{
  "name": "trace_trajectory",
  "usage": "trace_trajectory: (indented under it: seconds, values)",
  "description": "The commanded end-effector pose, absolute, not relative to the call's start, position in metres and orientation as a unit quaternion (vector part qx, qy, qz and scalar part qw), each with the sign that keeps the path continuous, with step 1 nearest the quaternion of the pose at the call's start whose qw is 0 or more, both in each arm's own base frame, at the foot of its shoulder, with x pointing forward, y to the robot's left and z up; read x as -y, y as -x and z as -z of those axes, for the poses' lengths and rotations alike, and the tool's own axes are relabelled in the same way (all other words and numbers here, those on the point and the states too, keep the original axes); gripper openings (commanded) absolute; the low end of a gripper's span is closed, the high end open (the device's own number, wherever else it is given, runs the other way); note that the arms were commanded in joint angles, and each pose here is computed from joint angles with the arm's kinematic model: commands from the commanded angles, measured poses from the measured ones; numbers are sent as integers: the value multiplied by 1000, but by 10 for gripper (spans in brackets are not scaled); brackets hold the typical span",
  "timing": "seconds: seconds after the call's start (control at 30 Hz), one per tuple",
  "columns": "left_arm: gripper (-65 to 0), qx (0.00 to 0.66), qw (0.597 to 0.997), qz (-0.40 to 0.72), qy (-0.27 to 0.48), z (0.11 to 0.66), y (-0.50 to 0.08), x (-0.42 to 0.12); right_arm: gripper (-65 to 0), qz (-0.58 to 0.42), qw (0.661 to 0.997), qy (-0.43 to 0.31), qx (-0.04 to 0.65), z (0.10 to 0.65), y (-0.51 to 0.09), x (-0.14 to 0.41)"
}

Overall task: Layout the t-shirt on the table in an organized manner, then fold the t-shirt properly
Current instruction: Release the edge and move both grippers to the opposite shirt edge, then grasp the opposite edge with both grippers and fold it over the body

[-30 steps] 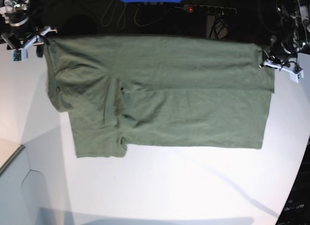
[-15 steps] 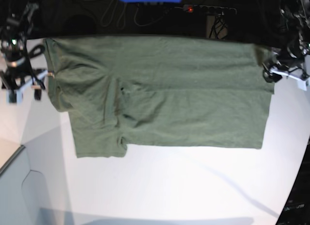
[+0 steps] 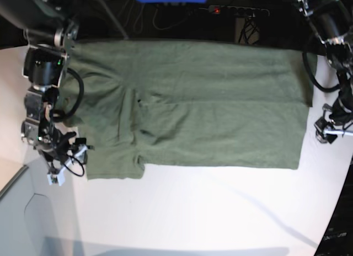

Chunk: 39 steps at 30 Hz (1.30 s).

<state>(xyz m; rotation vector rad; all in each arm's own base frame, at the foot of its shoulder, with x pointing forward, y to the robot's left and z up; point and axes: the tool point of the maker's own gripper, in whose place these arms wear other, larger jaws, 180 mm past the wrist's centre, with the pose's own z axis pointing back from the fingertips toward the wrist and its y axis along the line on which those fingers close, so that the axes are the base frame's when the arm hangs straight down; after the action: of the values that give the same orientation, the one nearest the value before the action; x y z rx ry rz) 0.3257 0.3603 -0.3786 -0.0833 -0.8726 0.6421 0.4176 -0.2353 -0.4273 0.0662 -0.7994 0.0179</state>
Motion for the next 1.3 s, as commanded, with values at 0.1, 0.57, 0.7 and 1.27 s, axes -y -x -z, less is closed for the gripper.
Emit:
trace_trajectory:
  seconds: [0.1, 0.57, 0.7, 1.27]
  values:
    - [-216, 418, 852, -314, 18, 372, -356, -378, -285, -3, 906, -46, 420, 421, -444, 237]
    - [-216, 420, 875, -236, -42, 431, -412, -352, -291, 11, 915, -69, 397, 468, -414, 225]
    - [-216, 405, 888, -214, -39, 447, -419, -336, -352, -26, 920, -69, 386, 477, -407, 211]
    - [-452, 392, 905, -159, -41, 461, -423, -310, -650, -37, 918, -68, 388, 477, -406, 208]
